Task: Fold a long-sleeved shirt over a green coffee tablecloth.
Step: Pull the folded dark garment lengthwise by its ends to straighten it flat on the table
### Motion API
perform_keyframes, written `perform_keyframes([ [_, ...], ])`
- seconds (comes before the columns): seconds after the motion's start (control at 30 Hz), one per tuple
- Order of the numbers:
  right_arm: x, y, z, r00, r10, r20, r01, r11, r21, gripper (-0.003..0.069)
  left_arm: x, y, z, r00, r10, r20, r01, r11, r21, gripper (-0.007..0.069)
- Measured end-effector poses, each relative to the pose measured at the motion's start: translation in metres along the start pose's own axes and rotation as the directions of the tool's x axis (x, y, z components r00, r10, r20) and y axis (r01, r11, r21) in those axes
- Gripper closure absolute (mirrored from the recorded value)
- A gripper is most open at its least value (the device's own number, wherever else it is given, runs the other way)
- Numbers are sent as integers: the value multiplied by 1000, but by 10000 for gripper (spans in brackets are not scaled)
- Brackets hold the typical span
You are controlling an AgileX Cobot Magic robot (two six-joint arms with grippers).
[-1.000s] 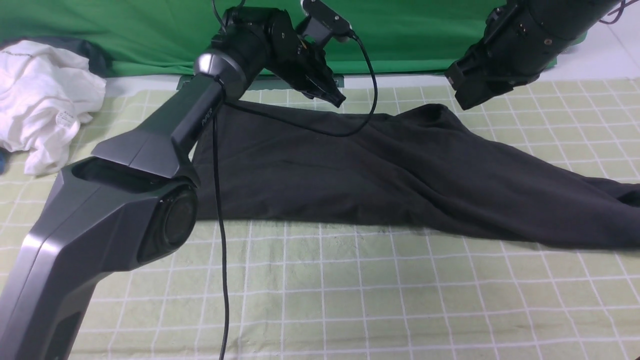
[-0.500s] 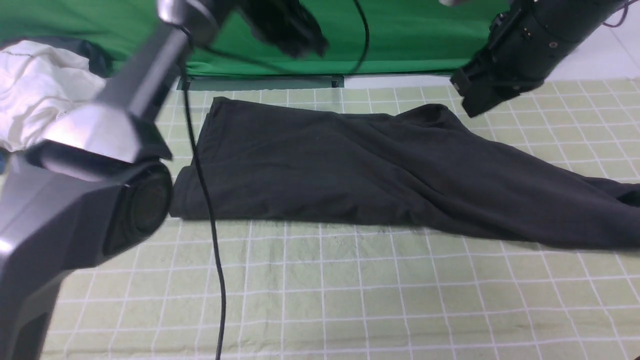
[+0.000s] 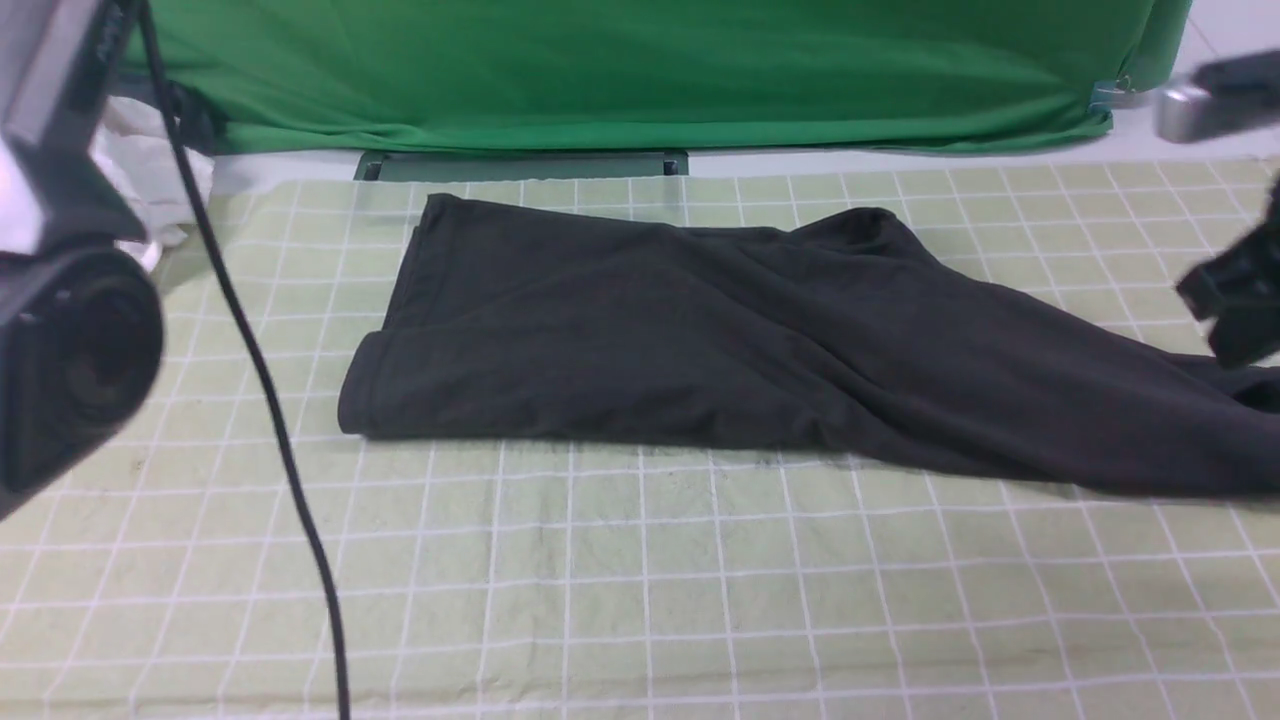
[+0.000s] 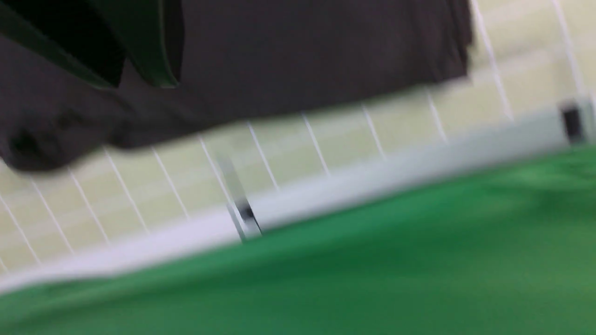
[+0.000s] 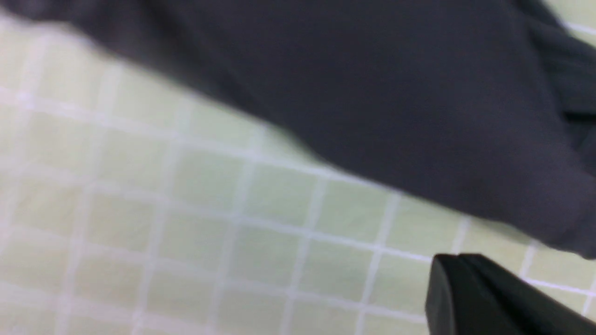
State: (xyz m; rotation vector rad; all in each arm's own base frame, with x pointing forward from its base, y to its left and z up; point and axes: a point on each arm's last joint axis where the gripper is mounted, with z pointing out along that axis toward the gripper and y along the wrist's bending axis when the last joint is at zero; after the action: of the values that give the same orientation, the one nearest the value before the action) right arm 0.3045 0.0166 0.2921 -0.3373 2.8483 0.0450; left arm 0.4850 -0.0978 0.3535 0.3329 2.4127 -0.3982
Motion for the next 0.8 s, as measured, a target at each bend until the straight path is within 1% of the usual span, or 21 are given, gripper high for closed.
perform_keyframes([
  [0.1,1,-27,19,995,99,30,-100,994,33,664,21,-5,-2,995,-20,-100,22,1000,19,536],
  [0.13,0,-28,20,995,99,34,-100,994,34,664,23,-5,-1,993,-22,-113,24,1000,20,537],
  [0.2,-8,-50,42,985,153,81,-158,986,59,664,44,-6,3,978,-43,-204,48,999,17,537],
  [0.23,-9,-51,43,985,153,83,-159,986,60,664,45,-6,3,977,-43,-210,48,999,17,537],
  [0.33,-15,-67,72,980,173,96,-181,980,81,662,65,-7,6,957,-61,-285,68,998,16,537],
  [0.4,-16,-70,81,980,175,90,-183,979,85,662,68,-8,5,953,-62,-296,71,997,17,537],
  [0.43,-15,-74,94,982,179,67,-184,979,89,662,72,-9,3,950,-66,-306,75,997,18,537],
  [0.53,-11,-75,111,983,185,12,-185,979,83,659,73,-9,0,949,-66,-307,76,997,18,537],
  [0.67,9,-70,129,974,218,-56,-213,974,74,646,72,-10,-3,952,-65,-299,74,997,19,537],
  [0.77,25,-65,140,968,244,-64,-239,968,77,636,72,-10,-3,952,-61,-299,68,998,11,537],
  [0.8,28,-64,141,964,263,-29,-260,962,82,629,72,-9,-3,951,-58,-302,62,998,3,537],
])
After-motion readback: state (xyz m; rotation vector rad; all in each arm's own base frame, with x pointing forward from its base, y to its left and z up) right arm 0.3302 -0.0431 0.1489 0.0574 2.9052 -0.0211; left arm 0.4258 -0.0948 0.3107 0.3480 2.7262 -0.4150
